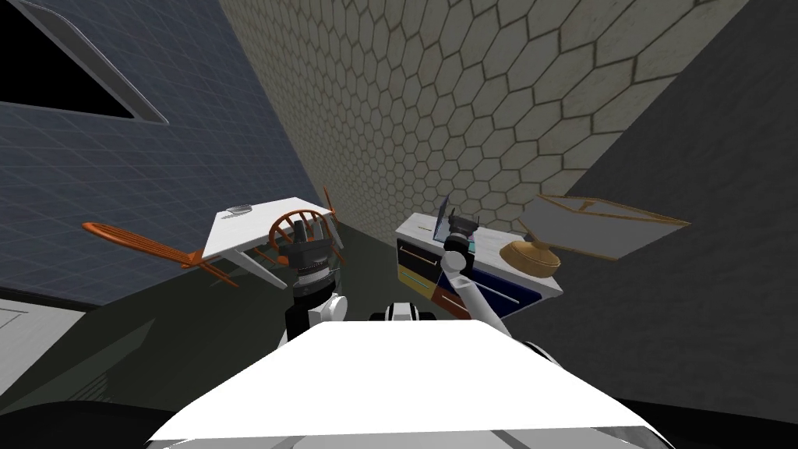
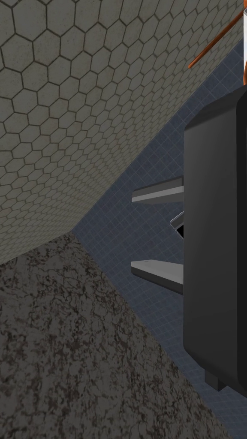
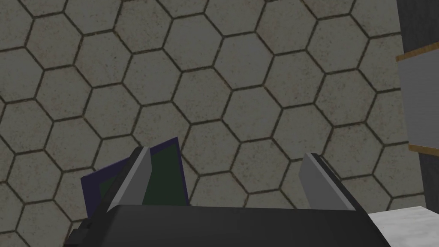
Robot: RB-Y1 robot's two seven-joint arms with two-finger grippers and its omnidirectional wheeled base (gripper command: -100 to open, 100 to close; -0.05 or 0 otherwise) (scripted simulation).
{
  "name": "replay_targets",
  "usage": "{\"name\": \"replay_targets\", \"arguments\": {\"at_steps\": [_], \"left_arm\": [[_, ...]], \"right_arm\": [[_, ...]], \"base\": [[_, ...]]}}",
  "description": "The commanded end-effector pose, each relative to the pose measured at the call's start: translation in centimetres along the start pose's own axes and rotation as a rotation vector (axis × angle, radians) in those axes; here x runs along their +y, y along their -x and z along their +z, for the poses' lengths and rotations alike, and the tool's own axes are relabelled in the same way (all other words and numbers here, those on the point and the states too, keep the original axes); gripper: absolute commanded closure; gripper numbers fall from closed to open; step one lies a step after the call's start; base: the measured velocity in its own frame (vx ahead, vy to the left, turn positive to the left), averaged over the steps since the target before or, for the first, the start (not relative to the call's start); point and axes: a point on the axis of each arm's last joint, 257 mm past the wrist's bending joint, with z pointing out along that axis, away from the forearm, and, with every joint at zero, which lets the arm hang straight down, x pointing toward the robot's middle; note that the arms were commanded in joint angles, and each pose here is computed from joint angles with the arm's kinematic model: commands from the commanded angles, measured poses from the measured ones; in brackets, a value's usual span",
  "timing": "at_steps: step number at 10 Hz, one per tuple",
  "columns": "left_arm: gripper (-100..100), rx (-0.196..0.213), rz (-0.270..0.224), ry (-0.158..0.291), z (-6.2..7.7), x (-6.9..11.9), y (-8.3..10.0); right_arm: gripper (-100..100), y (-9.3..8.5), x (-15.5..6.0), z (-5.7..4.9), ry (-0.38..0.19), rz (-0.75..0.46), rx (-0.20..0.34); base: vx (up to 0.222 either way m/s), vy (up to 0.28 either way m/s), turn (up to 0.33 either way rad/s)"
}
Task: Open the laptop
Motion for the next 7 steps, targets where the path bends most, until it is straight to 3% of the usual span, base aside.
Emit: {"name": "replay_targets", "arguments": {"at_steps": [1,7], "left_arm": [[0,0.0,0.0,0.0,0.0,0.0,0.0],[0,0.0,0.0,0.0,0.0,0.0,0.0]], "right_arm": [[-100,1.1,0.3,0.2,0.026,0.054,-0.041],[-100,5.0,0.6,0.4,0.117,0.218,-0.166]], "base": [[0.018,-0.005,0.036],[0.023,-0.007,0.055]]}}
